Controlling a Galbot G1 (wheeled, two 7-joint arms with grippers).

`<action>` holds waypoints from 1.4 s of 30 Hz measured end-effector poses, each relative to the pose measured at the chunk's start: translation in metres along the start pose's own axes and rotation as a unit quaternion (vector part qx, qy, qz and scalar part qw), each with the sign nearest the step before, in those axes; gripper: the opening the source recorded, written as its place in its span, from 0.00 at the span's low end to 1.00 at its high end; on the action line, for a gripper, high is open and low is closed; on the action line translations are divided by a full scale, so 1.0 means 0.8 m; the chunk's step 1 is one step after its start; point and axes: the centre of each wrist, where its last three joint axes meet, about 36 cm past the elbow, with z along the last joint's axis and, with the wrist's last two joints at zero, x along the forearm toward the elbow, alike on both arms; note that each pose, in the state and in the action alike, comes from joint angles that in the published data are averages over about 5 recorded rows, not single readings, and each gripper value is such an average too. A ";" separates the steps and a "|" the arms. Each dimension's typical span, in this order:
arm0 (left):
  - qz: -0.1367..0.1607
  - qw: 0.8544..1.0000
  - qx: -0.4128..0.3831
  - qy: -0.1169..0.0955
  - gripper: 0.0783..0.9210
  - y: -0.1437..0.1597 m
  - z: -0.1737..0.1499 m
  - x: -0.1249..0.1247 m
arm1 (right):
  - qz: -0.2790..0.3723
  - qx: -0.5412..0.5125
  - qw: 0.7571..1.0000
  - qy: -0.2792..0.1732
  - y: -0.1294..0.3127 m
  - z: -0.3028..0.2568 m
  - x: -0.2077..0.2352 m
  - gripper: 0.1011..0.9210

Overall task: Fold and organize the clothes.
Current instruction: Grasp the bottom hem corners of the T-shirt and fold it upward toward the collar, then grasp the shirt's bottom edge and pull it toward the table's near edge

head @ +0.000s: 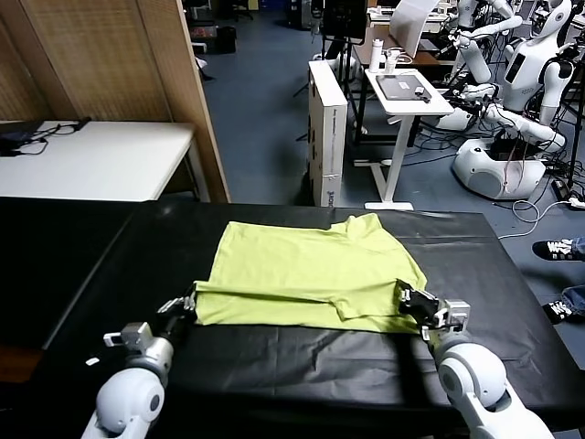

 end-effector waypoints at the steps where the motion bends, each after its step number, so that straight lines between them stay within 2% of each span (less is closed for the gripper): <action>1: 0.000 1.000 0.000 0.000 0.40 0.000 0.000 0.001 | -0.002 0.003 1.000 0.000 -0.001 -0.001 0.003 0.87; 5: -0.002 1.000 -0.004 -0.001 0.71 0.000 -0.002 0.009 | -0.004 0.016 1.000 0.002 -0.006 -0.005 0.019 0.98; 9: -0.009 1.000 -0.007 -0.001 0.94 -0.002 -0.002 0.022 | -0.004 0.027 1.000 0.009 -0.009 -0.003 0.042 0.98; 12: -0.009 1.000 -0.008 0.003 0.98 -0.008 0.000 0.038 | -0.005 0.034 0.999 0.021 -0.010 0.003 0.062 0.98; 18: -0.008 1.000 -0.006 0.023 0.98 -0.019 0.015 0.065 | 0.007 0.038 0.998 0.050 -0.018 0.024 0.089 0.98; 32: -0.004 0.999 0.000 0.042 0.98 -0.025 0.035 0.069 | 0.018 0.044 0.997 0.068 -0.025 0.035 0.102 0.98; 35: -0.002 0.999 0.000 0.044 0.97 -0.027 0.037 0.067 | 0.019 0.045 0.996 0.068 -0.027 0.035 0.101 0.87; 42: -0.001 0.999 -0.003 0.046 0.89 -0.027 0.039 0.066 | 0.021 0.046 0.996 0.072 -0.029 0.037 0.100 0.35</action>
